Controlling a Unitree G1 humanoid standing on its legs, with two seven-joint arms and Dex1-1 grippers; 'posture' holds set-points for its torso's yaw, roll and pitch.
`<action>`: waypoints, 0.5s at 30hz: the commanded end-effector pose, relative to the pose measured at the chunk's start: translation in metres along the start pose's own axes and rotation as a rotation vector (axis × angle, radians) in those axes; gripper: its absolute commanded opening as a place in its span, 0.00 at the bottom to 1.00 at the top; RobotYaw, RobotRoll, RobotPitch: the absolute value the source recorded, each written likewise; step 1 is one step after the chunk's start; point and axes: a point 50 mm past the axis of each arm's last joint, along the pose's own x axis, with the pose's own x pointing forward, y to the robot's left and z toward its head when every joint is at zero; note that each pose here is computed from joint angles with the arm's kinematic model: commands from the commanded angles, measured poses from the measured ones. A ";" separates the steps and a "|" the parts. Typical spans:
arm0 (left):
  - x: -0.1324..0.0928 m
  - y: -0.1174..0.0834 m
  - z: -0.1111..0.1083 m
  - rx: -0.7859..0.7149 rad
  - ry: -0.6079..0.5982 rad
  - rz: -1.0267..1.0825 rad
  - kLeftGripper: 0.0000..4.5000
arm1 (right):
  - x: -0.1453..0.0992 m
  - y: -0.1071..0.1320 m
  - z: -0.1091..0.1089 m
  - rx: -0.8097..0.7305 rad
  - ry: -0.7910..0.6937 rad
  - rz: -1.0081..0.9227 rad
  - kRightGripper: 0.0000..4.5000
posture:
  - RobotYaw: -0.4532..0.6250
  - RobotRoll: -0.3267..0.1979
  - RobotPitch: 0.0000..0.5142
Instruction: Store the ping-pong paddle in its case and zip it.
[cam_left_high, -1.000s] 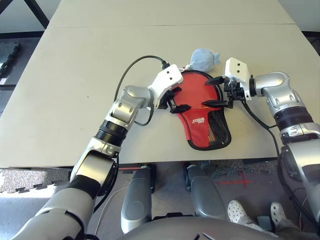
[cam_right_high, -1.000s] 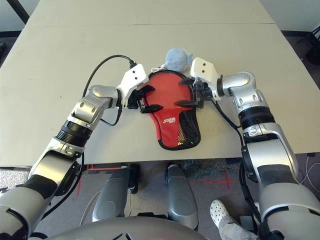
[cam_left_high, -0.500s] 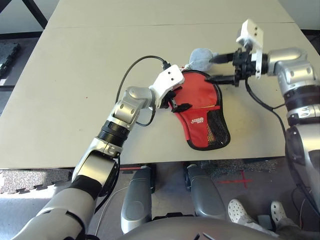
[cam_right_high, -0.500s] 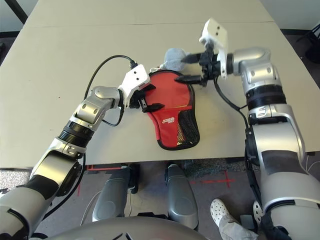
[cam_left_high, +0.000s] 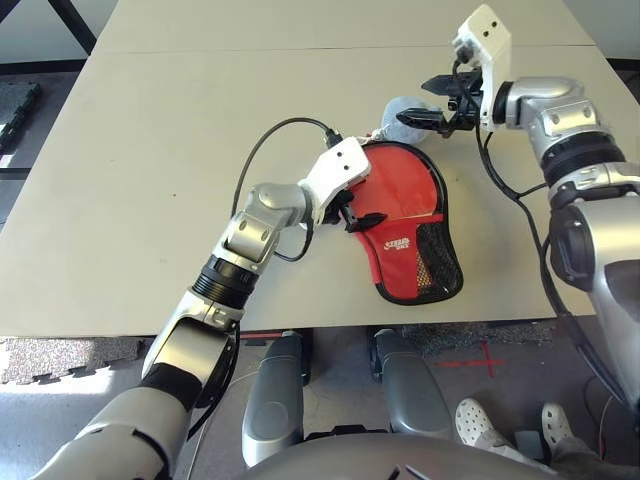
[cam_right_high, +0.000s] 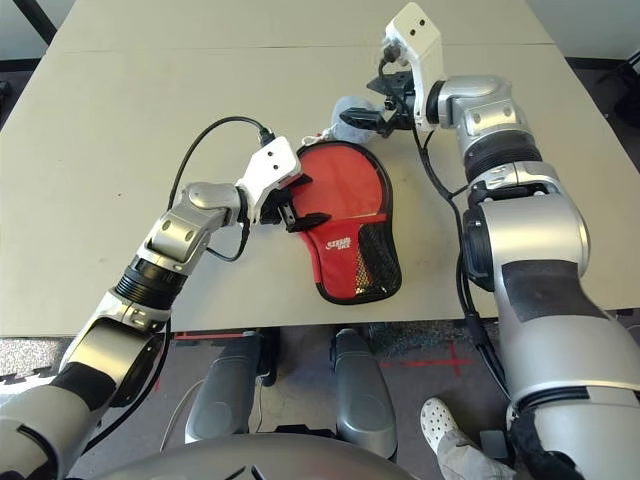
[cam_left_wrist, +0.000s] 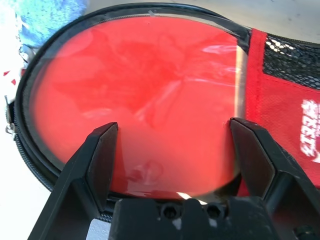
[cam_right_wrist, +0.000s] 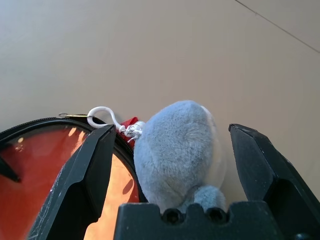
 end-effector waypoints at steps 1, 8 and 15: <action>0.007 -0.018 -0.035 -0.094 0.151 -0.064 0.99 | 0.002 -0.001 -0.009 0.061 0.022 -0.055 1.00 | 0.42 0.62 0.53; 0.006 -0.020 -0.035 -0.098 0.154 -0.061 0.99 | 0.003 -0.001 -0.022 0.162 0.039 -0.111 1.00 | 0.43 0.62 0.53; 0.006 -0.021 -0.033 -0.096 0.152 -0.062 0.99 | 0.000 -0.002 -0.033 0.233 0.057 -0.121 1.00 | 0.42 0.62 0.52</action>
